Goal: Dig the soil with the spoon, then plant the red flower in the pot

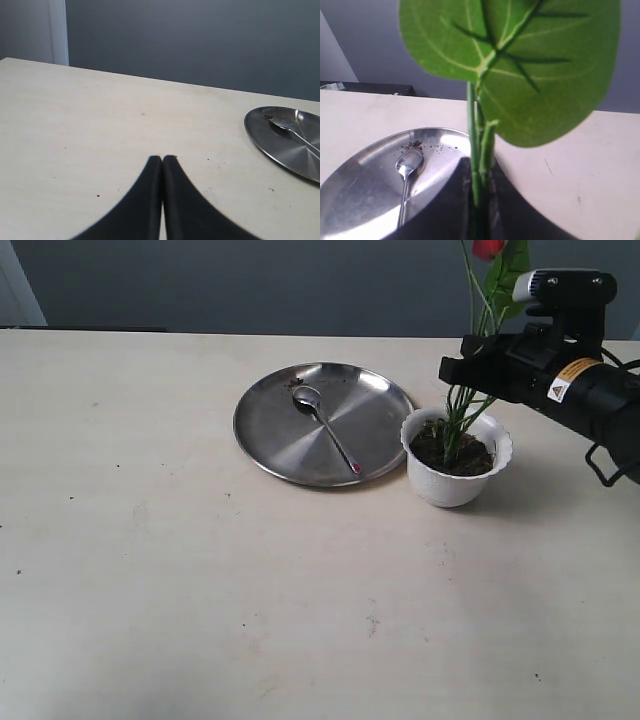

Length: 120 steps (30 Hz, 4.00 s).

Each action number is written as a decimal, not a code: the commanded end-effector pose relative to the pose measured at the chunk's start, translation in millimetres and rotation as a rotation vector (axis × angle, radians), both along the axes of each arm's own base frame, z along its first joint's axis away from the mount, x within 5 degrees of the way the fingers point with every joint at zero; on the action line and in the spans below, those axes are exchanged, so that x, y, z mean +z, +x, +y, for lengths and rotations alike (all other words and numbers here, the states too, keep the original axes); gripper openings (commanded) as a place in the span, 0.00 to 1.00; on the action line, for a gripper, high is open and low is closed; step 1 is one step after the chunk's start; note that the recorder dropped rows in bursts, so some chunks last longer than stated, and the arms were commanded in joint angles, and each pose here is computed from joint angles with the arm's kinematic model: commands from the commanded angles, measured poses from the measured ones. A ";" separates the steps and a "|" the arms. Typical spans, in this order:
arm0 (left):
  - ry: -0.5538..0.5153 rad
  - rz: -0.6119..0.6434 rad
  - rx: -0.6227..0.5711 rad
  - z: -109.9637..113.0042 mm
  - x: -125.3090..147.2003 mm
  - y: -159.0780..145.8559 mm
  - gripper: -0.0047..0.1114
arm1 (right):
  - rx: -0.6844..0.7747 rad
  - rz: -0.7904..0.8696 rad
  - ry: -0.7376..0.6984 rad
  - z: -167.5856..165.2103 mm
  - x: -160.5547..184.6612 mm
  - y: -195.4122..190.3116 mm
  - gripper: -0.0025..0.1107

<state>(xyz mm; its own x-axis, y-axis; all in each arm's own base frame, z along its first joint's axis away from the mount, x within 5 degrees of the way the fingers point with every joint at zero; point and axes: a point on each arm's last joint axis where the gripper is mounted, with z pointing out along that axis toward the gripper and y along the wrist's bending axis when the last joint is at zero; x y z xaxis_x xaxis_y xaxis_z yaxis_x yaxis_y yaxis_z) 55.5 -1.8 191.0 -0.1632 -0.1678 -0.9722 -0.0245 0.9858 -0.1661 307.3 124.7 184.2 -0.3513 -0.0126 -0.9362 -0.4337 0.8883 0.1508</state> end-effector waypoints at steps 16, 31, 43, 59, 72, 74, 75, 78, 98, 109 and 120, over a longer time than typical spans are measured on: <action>0.001 -0.017 -0.003 -0.1 0.8 -0.1 0.04 | 0.026 0.269 -0.271 -11.9 -36.9 -14.8 0.03; 0.001 -0.017 -0.003 -0.1 0.8 -0.1 0.04 | 0.063 0.333 -0.366 -10.3 -43.7 -21.9 0.03; 0.001 -0.017 -0.003 -0.1 0.8 -0.1 0.04 | 0.016 0.421 -0.322 0.5 -47.3 -30.4 0.03; 0.001 -0.017 -0.003 -0.1 0.8 -0.1 0.04 | 0.002 0.544 -0.385 -4.7 -72.2 -33.2 0.03; 0.001 -0.017 -0.003 -0.1 0.8 -0.1 0.04 | 0.004 0.554 -0.398 -5.5 -72.9 -34.1 0.03; 0.001 -0.017 -0.003 -0.1 0.8 -0.1 0.04 | 0.004 0.548 -0.396 -5.4 -71.2 -34.0 0.03; 0.001 -0.017 -0.003 -0.1 0.8 -0.1 0.04 | 0.004 0.545 -0.394 -5.4 -70.0 -34.0 0.03; 0.001 -0.017 -0.003 -0.1 0.8 -0.1 0.04 | 0.003 0.526 -0.382 -5.0 -65.4 -33.4 0.03; 0.001 -0.017 -0.003 -0.1 0.8 -0.1 0.04 | -0.004 0.467 -0.355 -5.2 -45.4 -33.9 0.28; 0.001 -0.017 -0.003 -0.1 0.8 -0.1 0.04 | -0.005 0.449 -0.347 -5.4 -39.4 -34.3 0.28; 0.001 -0.017 -0.003 -0.1 0.8 -0.1 0.04 | 0.010 0.439 -0.347 -1.5 -38.9 -35.4 0.28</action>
<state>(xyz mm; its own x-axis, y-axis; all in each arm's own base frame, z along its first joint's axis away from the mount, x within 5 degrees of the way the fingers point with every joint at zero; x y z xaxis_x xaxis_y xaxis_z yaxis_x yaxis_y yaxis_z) 55.5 -1.8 191.0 -0.1632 -0.1678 -0.9722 -0.0245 0.9858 -0.1661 283.6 128.2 164.0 -0.6263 -0.2174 -0.7487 -0.3954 0.9162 0.0647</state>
